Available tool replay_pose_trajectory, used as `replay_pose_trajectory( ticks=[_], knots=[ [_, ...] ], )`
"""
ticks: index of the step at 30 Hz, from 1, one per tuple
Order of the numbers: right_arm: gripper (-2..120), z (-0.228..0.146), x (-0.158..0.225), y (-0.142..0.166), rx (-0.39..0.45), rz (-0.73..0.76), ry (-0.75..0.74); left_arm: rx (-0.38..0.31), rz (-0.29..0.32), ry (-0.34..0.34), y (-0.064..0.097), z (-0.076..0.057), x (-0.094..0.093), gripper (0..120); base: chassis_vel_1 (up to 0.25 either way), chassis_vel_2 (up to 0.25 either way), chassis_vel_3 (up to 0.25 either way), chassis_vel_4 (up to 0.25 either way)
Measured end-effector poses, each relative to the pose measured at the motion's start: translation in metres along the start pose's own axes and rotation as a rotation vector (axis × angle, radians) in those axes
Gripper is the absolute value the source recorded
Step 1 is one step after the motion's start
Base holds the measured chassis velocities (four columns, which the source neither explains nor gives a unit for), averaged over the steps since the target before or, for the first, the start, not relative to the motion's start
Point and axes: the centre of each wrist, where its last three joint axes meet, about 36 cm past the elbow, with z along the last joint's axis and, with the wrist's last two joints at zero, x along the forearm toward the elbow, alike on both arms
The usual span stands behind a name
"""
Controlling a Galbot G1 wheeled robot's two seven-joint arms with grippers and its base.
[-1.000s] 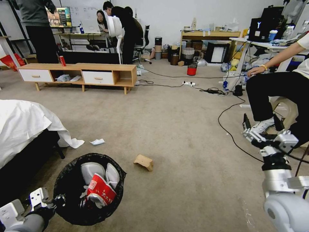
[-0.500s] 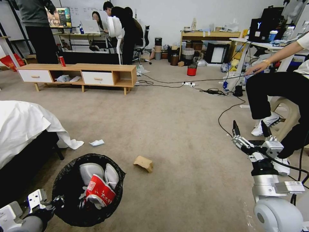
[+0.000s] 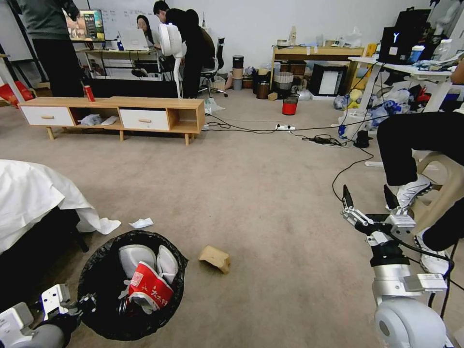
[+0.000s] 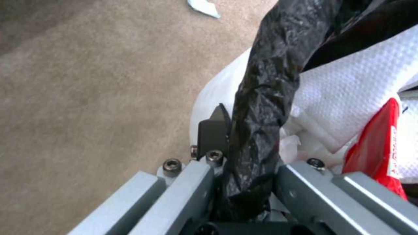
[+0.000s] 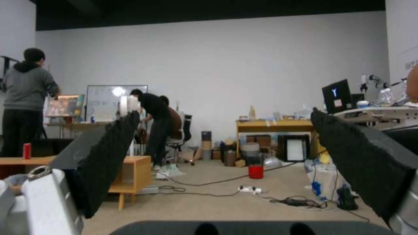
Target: Pick up the trash bin and place the garbage on the floor into it.
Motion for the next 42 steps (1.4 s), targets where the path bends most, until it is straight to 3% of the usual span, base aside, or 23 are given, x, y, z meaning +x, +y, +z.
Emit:
replay_pose_trajectory(
  ticks=[13, 42],
  knots=[
    [100, 0.0007, 0.0042, 0.0039, 0.003, -0.010, 0.009, 0.000, 0.006, -0.003, -0.0023, 0.0007, 0.0036, 0, -0.108, 0.114, 0.113, -0.109],
    [100, 0.0072, 0.0015, 0.0074, -0.010, -0.007, 0.023, 0.006, 0.005, -0.001, -0.0016, 0.0005, 0.0052, 0, 0.009, 0.010, 0.011, 0.010]
  ],
)
